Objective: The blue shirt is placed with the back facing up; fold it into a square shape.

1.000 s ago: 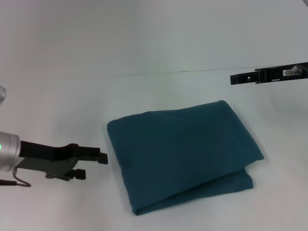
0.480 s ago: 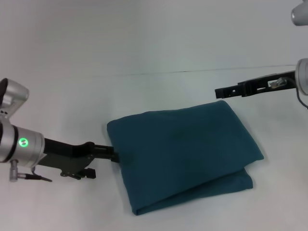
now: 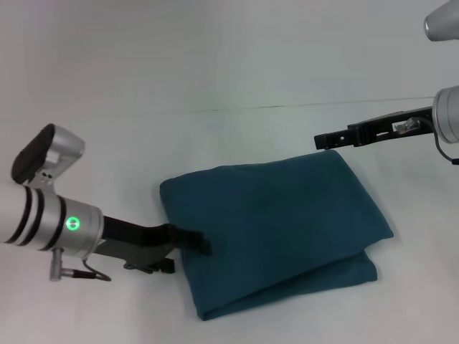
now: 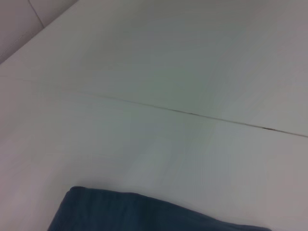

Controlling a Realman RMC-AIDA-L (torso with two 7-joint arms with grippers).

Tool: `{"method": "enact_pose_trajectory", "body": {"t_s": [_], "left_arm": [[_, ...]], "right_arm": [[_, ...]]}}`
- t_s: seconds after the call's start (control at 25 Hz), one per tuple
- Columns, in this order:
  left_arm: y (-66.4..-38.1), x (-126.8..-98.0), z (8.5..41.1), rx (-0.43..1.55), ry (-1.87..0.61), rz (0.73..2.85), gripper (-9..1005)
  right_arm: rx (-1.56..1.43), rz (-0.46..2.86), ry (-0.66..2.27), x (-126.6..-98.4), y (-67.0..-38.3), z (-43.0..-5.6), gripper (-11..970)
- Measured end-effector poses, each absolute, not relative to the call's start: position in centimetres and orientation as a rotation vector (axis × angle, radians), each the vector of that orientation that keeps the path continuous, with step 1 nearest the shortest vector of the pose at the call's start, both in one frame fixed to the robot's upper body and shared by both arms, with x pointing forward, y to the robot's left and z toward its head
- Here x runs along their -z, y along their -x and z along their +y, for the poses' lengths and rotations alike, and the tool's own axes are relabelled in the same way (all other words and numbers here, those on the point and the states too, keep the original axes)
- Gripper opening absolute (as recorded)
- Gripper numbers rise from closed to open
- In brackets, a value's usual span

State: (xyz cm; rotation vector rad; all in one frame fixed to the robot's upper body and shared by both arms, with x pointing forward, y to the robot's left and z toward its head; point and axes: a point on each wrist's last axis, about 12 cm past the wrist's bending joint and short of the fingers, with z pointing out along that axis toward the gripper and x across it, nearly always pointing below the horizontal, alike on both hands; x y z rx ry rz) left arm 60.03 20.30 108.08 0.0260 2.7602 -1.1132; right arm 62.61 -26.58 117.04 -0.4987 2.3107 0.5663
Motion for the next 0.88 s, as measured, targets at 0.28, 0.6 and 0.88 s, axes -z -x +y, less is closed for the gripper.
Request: {"method": "enact_pose_trajectory", "body": {"t_s": [0.28, 0.6, 0.88], "left_arm": [[-60.2, -108.4, 18.9, 1.131, -0.086, 2.752, 920], [-60.0, -108.0, 19.2, 1.151, -0.034, 2.742, 919], [-59.9, -107.9, 19.3, 1.151, -0.037, 2.746, 689]], "right_arm": [[-0.566, 2.305, 0.500, -117.2, -62.8, -26.4, 888], [-0.568, 2.306, 0.495, -117.1, -62.7, -26.5, 888], [-0.571, 2.304, 0.487, -116.8, -62.6, -26.5, 889]]}}
